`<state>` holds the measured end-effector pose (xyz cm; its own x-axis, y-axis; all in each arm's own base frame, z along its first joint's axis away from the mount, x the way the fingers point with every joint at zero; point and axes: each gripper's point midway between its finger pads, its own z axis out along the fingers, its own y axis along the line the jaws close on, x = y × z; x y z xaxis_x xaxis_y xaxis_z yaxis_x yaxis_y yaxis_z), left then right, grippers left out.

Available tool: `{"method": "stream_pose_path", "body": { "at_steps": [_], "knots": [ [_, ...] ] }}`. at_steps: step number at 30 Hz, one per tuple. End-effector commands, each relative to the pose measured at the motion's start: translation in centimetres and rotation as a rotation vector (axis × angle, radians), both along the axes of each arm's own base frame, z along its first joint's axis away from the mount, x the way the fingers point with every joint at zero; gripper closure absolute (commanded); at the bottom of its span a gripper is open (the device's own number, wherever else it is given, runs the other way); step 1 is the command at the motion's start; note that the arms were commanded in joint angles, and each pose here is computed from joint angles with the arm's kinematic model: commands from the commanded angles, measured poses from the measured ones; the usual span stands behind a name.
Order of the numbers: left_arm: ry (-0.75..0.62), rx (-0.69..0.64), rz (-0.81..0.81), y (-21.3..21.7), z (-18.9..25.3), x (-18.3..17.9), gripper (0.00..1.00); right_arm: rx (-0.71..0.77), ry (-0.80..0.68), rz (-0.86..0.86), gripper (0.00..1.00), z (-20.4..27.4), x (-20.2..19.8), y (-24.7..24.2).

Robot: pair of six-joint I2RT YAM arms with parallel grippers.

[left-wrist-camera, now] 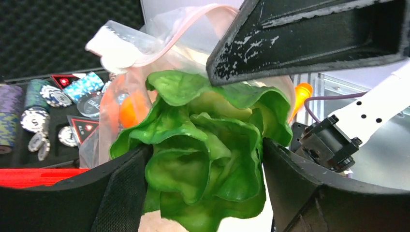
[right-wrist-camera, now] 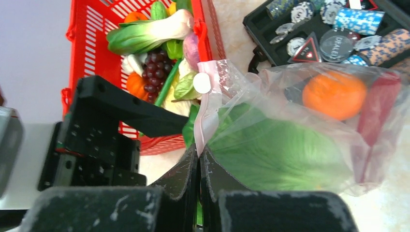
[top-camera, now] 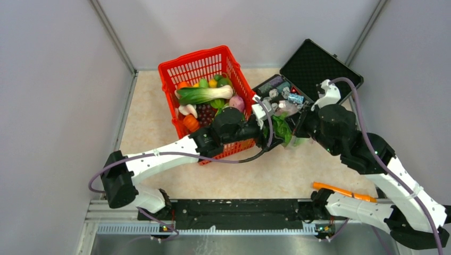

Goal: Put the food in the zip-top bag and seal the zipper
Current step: Place the fake vegetable in the zipper food storage bag.

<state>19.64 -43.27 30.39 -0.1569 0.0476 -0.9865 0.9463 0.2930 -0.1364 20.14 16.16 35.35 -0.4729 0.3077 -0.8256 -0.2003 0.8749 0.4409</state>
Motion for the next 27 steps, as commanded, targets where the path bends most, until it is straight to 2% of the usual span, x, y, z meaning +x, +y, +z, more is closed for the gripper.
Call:
{"method": "stream_pose_path", "body": {
  "at_steps": [1, 4, 7, 13, 20, 24, 27],
  "knots": [
    [-0.124, -0.158, 0.034, 1.8, 7.2, -0.2, 0.15, -0.013, -0.065, -0.08, 1.0, 2.5, -0.3, -3.0],
    [-0.143, -0.195, 0.035, 4.4, 8.6, -1.6, 0.06, -0.017, -0.078, -0.114, 1.0, 3.1, -0.5, -4.1],
    [-0.129, -0.166, 0.023, 6.5, 8.0, -3.1, 0.01, -0.012, -0.093, -0.137, 1.0, 3.3, -0.2, -4.5],
    [-0.043, -0.167, -0.014, 7.7, 6.8, -4.8, 0.01, 0.013, -0.1, -0.134, 1.0, 3.2, 0.3, -3.7],
    [0.112, -0.074, -0.068, 7.1, 1.9, -6.9, 0.1, 0.033, -0.119, -0.143, 1.0, 4.0, 1.0, -3.0],
    [0.171, -0.08, -0.037, 6.0, 0.9, -8.6, 0.09, 0.041, -0.12, -0.157, 1.0, 4.1, 1.4, -2.8],
    [0.235, -0.123, 0.023, 5.0, 0.1, -8.2, 0.08, 0.058, -0.127, -0.162, 1.0, 4.3, 1.6, -2.6]
  ]
}}
